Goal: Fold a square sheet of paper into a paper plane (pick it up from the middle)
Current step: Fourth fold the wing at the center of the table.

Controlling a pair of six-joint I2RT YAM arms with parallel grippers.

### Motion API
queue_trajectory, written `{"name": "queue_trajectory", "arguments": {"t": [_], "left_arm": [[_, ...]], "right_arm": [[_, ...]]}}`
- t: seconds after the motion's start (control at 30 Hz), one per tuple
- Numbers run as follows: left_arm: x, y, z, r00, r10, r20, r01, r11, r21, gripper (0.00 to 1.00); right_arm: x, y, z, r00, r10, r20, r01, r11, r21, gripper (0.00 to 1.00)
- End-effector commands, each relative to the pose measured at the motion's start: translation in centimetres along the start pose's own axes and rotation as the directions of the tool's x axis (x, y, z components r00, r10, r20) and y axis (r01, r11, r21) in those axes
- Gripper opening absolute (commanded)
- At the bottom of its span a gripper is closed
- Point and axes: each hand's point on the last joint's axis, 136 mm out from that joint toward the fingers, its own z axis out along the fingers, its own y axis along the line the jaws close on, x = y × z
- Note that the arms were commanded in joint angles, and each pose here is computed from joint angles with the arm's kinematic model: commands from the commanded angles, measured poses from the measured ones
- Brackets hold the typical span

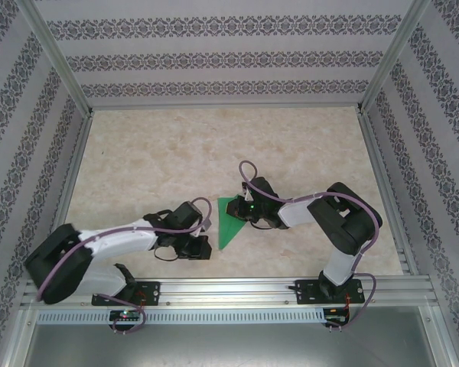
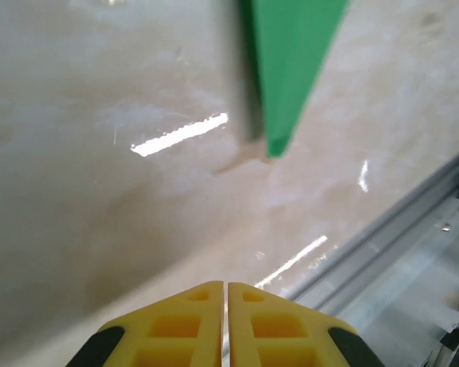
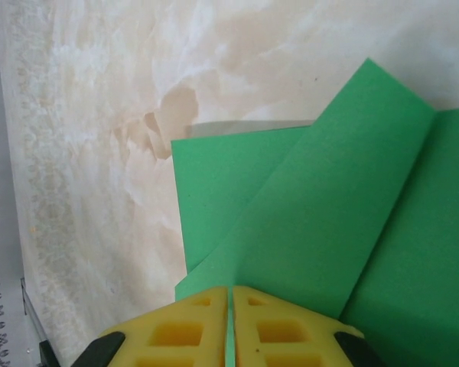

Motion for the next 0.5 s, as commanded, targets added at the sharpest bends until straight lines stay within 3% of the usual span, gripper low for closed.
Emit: {"name": "queue_trajectory", "arguments": {"t": [0.0, 0.13, 0.23, 0.47], "left_arm": [[-1.4, -0.1, -3.3, 0.995, -0.023, 0.097, 0.024, 1.000, -0.005, 0.13], [-4.6, 0.6, -5.6, 0.974, -0.085, 0.210, 0.078, 0.996, 0.043, 0.18], [-6.6, 0.4, -5.6, 0.972, -0.100, 0.213, 0.089, 0.994, 0.060, 0.17], [-11.5, -4.1, -4.5, 0.982, -0.058, 0.179, 0.023, 0.981, 0.190, 0.18]], "right_arm": [[0.5, -3.1, 0.1, 1.000, -0.015, -0.012, 0.016, 0.991, 0.133, 0.13], [-1.0, 0.6, -1.1, 0.997, -0.076, 0.018, 0.075, 0.995, 0.063, 0.19], [-2.1, 2.0, -3.1, 0.993, -0.097, 0.062, 0.092, 0.993, 0.075, 0.28], [-0.7, -1.5, -7.9, 0.990, -0.013, 0.142, -0.020, 0.973, 0.231, 0.36]]}}
